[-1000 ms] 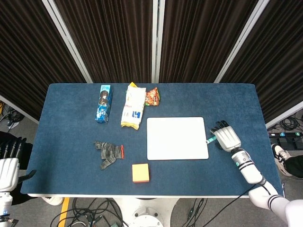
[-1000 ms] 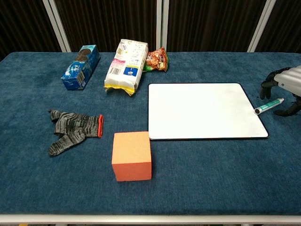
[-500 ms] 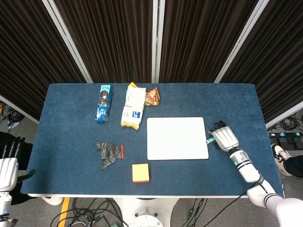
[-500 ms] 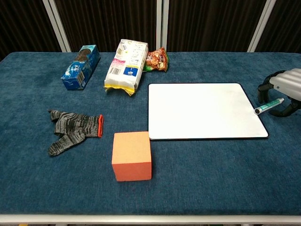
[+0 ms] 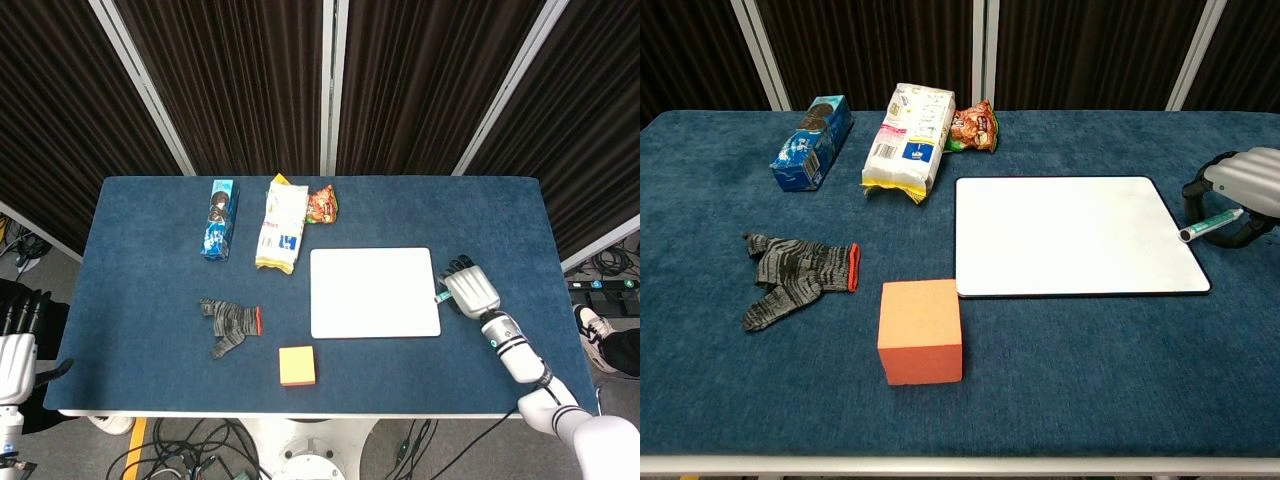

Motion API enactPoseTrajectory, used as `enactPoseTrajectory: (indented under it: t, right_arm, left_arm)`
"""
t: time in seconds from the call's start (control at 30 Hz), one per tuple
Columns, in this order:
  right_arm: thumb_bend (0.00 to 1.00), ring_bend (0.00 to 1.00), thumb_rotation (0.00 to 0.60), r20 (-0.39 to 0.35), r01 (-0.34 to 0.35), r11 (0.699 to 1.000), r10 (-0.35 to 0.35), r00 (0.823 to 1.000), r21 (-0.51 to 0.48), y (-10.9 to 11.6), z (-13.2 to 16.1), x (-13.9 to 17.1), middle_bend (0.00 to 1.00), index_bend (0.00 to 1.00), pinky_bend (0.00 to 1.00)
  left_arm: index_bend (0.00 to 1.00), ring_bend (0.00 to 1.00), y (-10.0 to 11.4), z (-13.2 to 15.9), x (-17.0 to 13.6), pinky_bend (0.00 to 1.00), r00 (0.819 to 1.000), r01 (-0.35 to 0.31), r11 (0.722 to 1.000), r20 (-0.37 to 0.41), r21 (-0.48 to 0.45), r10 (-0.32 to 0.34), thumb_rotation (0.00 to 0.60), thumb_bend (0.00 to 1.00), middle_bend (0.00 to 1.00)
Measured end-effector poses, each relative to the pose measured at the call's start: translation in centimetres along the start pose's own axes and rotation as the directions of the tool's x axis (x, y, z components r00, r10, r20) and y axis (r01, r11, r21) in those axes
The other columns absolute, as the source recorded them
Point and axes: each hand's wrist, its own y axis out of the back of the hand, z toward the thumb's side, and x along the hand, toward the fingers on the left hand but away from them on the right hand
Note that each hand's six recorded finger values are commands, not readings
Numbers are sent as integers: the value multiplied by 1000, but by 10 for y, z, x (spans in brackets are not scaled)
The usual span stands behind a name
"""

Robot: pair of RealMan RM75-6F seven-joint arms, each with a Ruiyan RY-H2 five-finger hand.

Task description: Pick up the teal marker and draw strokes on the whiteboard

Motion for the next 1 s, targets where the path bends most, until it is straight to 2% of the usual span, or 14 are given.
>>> enactPoseTrajectory:
  t: [0.2,0.3,0.4,0.5,0.6,0.7,0.73,0.8,0.83,0.9,0.93,1.0]
  right_arm:
    - [327,300,600,-9,42,999,-42,999,-16,11,1,0,517,641,194]
    - [327,314,600,-17,75,995,-77,997,-63,21,2,2,538,677,202]
    - [327,326,600,-26,113,981,-119,993,-159,36,6,3,548,690,214]
    - [332,330,600,-34,141,939,-160,987,-314,54,14,4,555,699,219]
    - [342,336,600,-33,149,856,-190,981,-495,69,23,1,567,719,223]
    - [355,338,600,-30,131,731,-203,979,-670,80,32,-6,571,727,226]
    - [360,338,600,-28,120,671,-206,978,-732,83,36,-10,571,728,226]
    - [367,338,600,-22,102,573,-205,978,-813,86,42,-16,571,730,226]
    - [368,338,600,-18,88,504,-202,979,-859,87,48,-22,571,731,226]
    - [371,338,600,-17,63,400,-192,981,-914,85,59,-30,571,731,226]
    - [371,338,600,-18,45,337,-184,983,-940,83,68,-36,571,731,226]
    - [372,338,600,-22,25,268,-170,985,-963,77,83,-44,571,732,226]
  left_arm:
    - [37,8,1,-1,0,0,1000,-4,1000,0,-6,4,600,4,37]
    - [37,8,1,0,0,0,1000,-3,1000,4,-11,3,600,3,36]
    - [37,8,1,1,0,0,1000,-2,1000,12,-16,2,600,3,36]
    - [37,8,2,3,0,0,1000,-2,1000,18,-23,2,600,3,36]
    - [37,8,2,4,0,0,1000,-3,1000,22,-27,3,600,3,36]
    - [37,8,2,4,-1,0,1000,-1,1000,26,-31,2,600,3,36]
    - [37,8,2,4,-1,0,1000,-1,999,26,-32,2,600,3,36]
    - [37,8,2,3,-2,0,1000,0,999,25,-35,1,600,4,36]
    - [37,8,2,3,-2,0,1000,1,999,25,-36,0,600,4,36]
    - [37,8,1,3,-2,0,1000,4,999,25,-39,-3,600,4,36]
    - [37,8,1,3,-2,0,1000,6,999,25,-40,-5,600,4,36]
    - [37,8,-1,2,-3,0,1000,12,999,26,-43,-11,600,3,36]
